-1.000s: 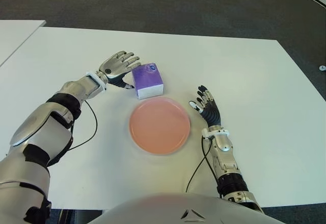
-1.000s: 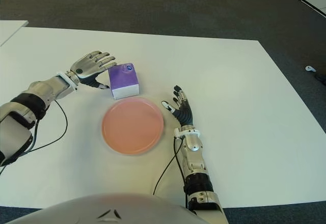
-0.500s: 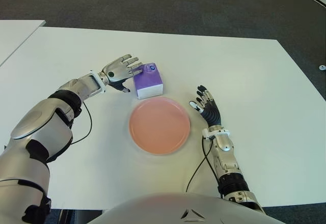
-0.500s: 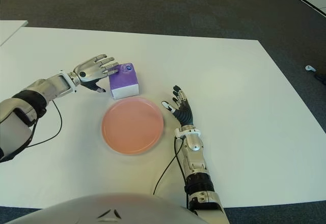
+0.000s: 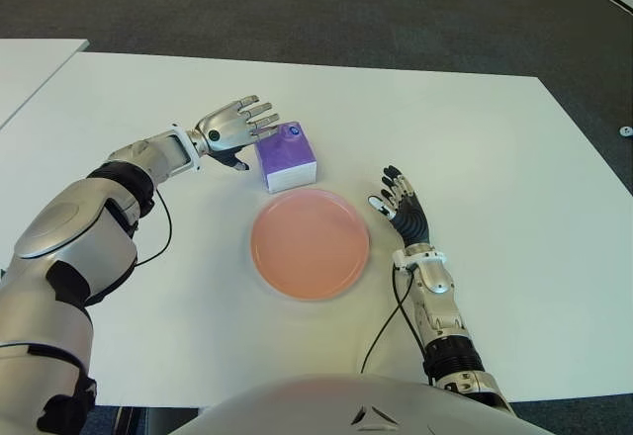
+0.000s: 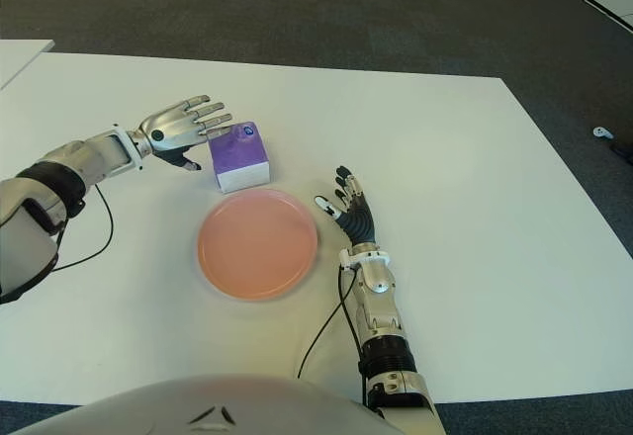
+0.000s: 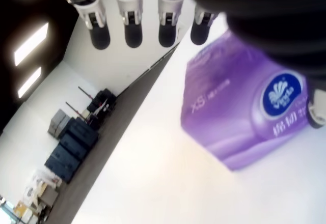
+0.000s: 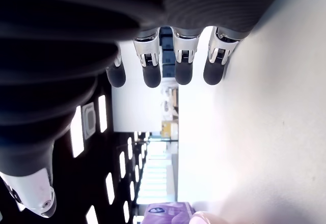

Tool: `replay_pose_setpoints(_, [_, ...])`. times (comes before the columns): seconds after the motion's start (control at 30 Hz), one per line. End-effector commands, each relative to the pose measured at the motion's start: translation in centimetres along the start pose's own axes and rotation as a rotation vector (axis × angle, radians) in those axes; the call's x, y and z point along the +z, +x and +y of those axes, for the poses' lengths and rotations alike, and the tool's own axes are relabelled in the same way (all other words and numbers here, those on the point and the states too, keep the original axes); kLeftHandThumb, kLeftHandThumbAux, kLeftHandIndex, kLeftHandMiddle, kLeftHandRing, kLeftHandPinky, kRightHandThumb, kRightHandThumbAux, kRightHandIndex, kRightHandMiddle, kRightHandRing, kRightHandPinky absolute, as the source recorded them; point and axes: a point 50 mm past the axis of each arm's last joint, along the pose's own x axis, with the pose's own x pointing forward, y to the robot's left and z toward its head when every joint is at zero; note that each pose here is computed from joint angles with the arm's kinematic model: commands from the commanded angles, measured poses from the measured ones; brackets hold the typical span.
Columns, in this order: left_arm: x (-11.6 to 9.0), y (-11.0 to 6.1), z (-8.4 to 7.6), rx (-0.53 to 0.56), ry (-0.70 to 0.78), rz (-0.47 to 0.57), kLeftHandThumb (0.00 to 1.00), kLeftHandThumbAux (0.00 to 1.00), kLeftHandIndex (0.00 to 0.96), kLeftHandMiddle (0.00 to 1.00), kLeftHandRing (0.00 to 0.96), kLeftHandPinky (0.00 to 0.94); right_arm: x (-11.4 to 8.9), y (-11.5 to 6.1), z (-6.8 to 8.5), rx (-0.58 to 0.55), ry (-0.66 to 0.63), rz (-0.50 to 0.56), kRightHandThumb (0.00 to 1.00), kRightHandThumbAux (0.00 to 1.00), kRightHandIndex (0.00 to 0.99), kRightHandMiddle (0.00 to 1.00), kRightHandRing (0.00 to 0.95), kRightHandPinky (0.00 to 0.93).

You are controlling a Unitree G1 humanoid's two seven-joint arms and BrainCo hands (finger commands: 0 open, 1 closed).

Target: Put the tissue paper into the plate.

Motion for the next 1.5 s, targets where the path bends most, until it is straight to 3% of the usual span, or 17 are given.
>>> replay_pose_setpoints(0.03, [0.9,0.3,0.5,0.064,-0.011,-0.063,0.007,0.373,0.0,0.0,0.0,0.0,-6.0,-4.2,0.4,0.002,0.029,0.331,0.0,0.633,0.0,0.0,0.0,0.0])
replay_pose_setpoints(0.4, [1.4,0.3,1.4,0.186,-0.04,-0.099,0.0,0.383,0.0,0.0,0.0,0.0,-6.1,-4.2,0.6,0.004,0.034,0.337,0.0,0.622,0.0,0.0,0.0,0.0])
replay_pose_setpoints(0.8, [1.6,-0.1,1.6,0.244,-0.071,-0.101,0.0,0.381,0.0,0.0,0.0,0.0,-6.2,-4.3,0.6,0.012,0.03,0.352,0.0,0.634,0.0,0.0,0.0,0.0])
replay_pose_setpoints(1.17, [2.2,0.1,1.6,0.233,-0.102,-0.11,0.0,0.358,0.0,0.0,0.0,0.0,-6.3,-4.3,0.6,0.028,0.033,0.358,0.0,0.633,0.0,0.0,0.0,0.0])
replay_pose_setpoints(1.3, [4.0,-0.7,0.1,0.192,-0.121,-0.12,0.0,0.359,0.0,0.0,0.0,0.0,-6.3,-4.3,0.6,0.027,0.032,0.357,0.0,0.63,0.0,0.0,0.0,0.0])
replay_pose_setpoints(1.5, [4.0,-0.8,-0.7,0.111,-0.132,-0.113,0.0,0.363,0.0,0.0,0.0,0.0,-6.3,-4.4,0.5,0.022,0.033,0.355,0.0,0.637,0.0,0.0,0.0,0.0])
